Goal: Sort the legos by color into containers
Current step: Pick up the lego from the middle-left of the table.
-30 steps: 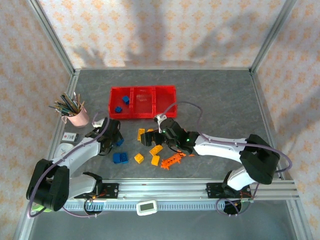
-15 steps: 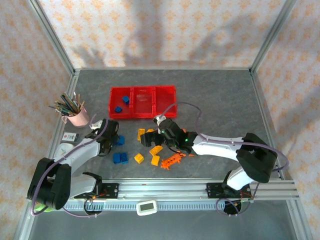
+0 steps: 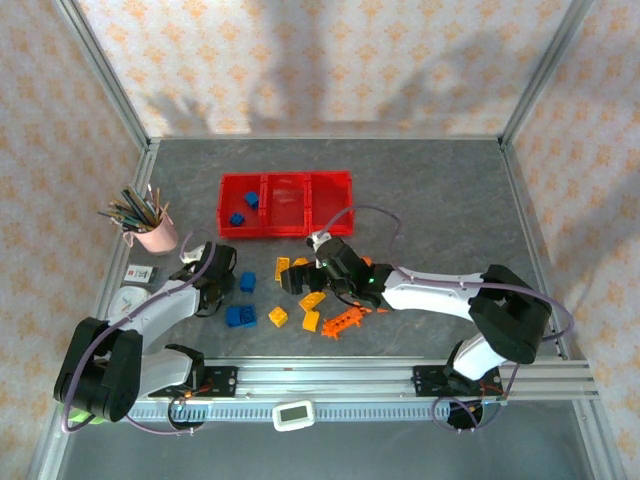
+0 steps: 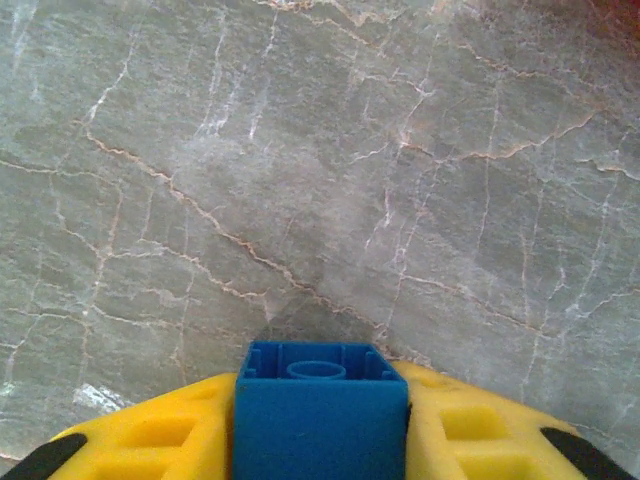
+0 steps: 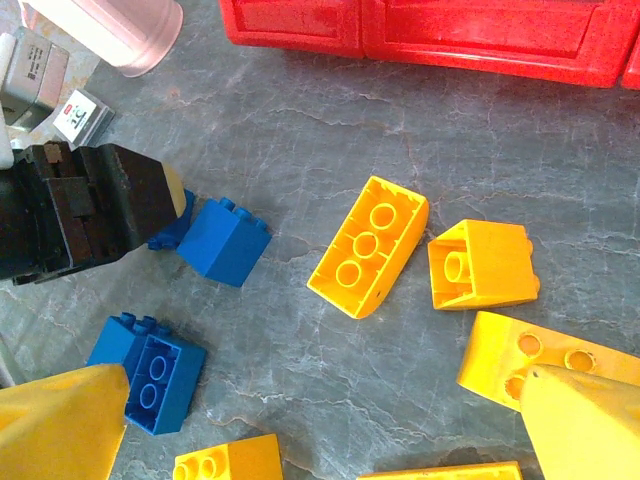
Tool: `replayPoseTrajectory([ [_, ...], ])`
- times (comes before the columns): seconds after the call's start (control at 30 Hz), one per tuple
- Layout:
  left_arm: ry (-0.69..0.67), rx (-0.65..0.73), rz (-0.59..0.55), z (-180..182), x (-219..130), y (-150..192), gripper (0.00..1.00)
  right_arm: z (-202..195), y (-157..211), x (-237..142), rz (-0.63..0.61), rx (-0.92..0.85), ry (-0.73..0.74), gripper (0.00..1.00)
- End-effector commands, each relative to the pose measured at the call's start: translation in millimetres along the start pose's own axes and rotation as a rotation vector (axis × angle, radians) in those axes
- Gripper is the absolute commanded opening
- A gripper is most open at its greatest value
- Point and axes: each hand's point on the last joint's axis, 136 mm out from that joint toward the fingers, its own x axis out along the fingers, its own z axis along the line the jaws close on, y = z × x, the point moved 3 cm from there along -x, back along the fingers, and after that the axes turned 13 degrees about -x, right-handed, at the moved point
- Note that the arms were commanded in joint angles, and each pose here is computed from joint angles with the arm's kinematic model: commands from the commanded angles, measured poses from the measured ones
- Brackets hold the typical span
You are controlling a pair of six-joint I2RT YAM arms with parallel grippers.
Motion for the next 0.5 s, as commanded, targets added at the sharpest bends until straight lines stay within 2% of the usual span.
replayPoseTrajectory([
  [0.0, 0.006, -0.011, -0.025, -1.3, -4.1, -7.1, 0.34, 7.9, -14.8, -4.5, -0.049, 0.003, -0.017, 1.0],
  [0.27, 0.112, 0.004, -0.085, -33.1, -36.4, -34.7, 0.32, 10.8, -43.2, -16.6, -0.103, 0.014, -0.018, 1.0],
  [0.47, 0.209, 0.043, -0.163, -82.1, -61.2, -71.0, 0.32, -12.0, -67.0, -28.0, -0.179, 0.072, 0.028, 1.0],
])
